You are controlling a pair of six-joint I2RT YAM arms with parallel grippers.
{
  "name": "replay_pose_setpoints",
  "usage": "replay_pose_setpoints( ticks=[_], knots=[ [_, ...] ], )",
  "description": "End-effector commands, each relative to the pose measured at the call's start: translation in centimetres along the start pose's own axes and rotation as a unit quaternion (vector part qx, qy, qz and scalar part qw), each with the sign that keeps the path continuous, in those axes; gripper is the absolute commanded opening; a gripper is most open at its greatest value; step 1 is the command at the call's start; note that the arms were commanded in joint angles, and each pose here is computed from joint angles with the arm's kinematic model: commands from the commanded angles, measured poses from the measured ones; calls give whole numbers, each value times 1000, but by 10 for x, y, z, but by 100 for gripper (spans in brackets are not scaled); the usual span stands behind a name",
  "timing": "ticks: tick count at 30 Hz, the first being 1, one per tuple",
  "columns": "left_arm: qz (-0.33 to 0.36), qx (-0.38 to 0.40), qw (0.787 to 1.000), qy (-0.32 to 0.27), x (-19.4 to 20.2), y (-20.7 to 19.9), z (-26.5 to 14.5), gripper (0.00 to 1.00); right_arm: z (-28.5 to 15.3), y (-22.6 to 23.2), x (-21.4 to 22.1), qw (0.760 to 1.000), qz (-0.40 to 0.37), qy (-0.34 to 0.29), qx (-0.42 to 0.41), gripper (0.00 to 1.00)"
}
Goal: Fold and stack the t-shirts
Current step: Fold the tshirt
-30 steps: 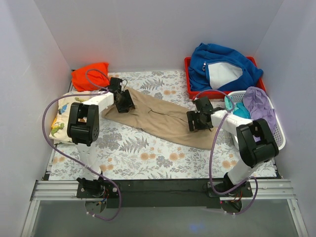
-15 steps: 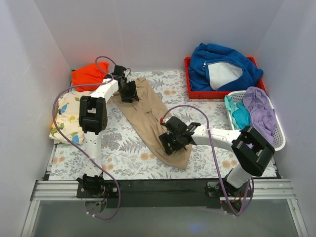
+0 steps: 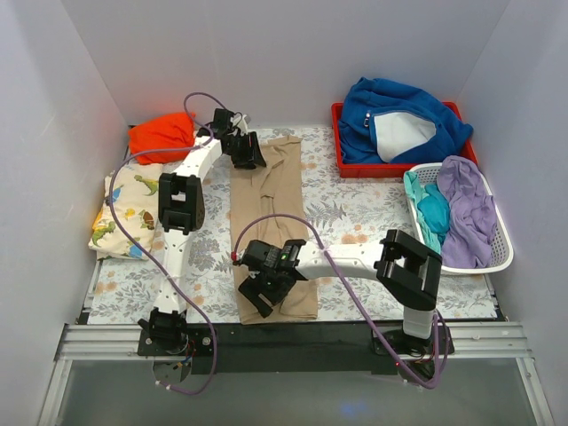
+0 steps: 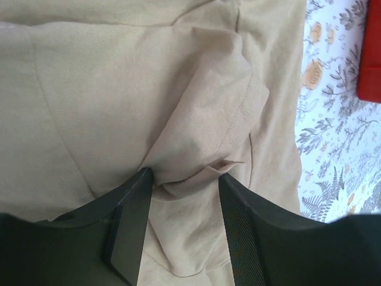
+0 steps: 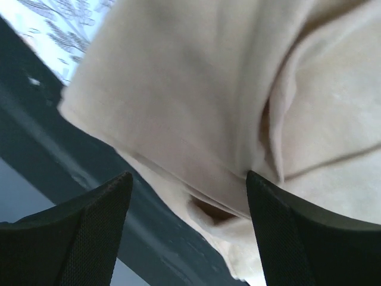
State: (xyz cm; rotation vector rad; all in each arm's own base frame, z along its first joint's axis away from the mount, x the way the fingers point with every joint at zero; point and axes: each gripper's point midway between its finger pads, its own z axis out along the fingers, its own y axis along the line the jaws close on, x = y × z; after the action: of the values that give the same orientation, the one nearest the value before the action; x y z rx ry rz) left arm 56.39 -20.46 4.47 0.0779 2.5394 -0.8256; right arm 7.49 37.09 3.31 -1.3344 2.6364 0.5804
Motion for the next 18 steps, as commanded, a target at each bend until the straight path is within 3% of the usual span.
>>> replay_pose_setpoints(
  ticks=[1, 2, 8, 11, 14, 15, 18],
  knots=[
    [67, 53, 996, -18, -13, -58, -20, 47, -20, -25, 1, 996, -14, 18, 81, 83],
    [70, 53, 996, -20, -9, -58, -22, 47, -33, -40, -18, 992, -14, -12, 124, 84],
    [94, 34, 992, -76, -31, -84, -78, 48, -109, -87, -83, 973, -6, -128, 194, 85],
    [76, 11, 993, -91, -30, -88, -101, 48, -128, -119, -96, 964, 13, -146, 222, 85],
    [38, 19, 998, -48, 11, -88, -111, 47, -130, -154, -96, 958, 43, -139, 249, 85],
    [15, 21, 1000, -10, 41, -79, -105, 47, -128, -162, -93, 956, 46, -133, 256, 85],
    [-11, 62, 998, 17, 84, -99, -130, 46, -118, -192, -85, 951, 65, -125, 274, 85]
  ],
)
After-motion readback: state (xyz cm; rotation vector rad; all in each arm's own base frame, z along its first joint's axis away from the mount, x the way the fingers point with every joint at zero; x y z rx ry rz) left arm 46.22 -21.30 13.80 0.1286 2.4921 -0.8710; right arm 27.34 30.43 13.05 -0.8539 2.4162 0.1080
